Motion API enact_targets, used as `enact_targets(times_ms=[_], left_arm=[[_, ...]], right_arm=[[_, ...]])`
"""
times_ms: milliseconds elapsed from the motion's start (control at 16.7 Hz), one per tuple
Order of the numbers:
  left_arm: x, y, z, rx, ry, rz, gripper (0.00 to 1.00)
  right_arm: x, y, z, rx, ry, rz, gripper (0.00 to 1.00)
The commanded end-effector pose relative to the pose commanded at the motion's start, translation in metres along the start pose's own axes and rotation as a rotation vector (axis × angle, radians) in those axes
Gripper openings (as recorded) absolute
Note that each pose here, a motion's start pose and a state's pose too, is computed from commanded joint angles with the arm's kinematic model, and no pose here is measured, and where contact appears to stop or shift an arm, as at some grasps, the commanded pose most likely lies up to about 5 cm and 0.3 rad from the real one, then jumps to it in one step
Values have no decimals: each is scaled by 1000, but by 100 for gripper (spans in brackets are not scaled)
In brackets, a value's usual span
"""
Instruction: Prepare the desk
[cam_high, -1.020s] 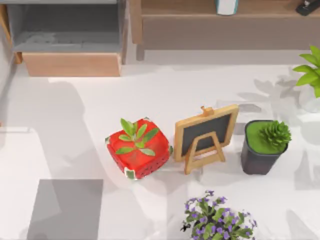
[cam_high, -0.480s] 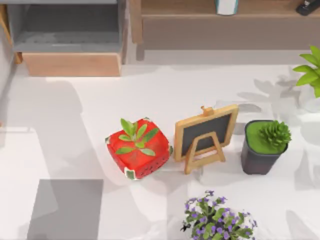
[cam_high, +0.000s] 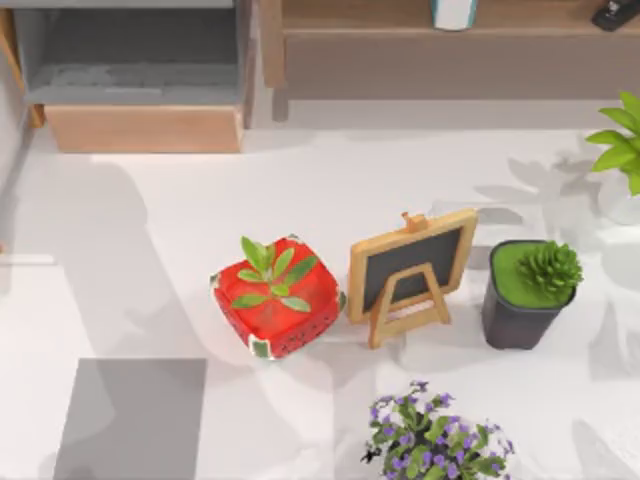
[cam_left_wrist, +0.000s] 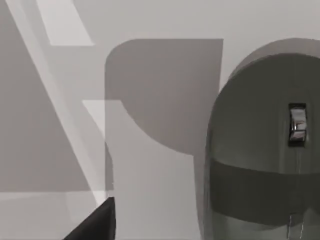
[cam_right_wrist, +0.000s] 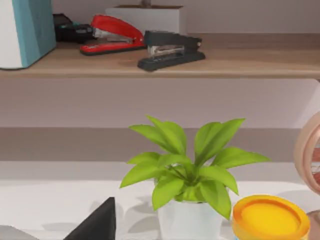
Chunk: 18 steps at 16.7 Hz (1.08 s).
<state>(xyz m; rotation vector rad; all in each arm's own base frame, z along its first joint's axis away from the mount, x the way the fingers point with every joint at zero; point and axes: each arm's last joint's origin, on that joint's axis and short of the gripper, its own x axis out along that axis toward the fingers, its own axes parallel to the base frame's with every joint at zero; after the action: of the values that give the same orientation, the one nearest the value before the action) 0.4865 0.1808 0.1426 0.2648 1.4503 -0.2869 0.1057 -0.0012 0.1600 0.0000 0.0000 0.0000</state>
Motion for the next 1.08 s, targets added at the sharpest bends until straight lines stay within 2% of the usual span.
enact_targets(times_ms=[360, 1080], left_arm=[[9, -2, 3, 0, 0, 0, 100], [9, -2, 3, 0, 0, 0, 10]], right_arm=[[0, 0, 0, 0, 0, 0, 100], [0, 0, 0, 0, 0, 0, 100]])
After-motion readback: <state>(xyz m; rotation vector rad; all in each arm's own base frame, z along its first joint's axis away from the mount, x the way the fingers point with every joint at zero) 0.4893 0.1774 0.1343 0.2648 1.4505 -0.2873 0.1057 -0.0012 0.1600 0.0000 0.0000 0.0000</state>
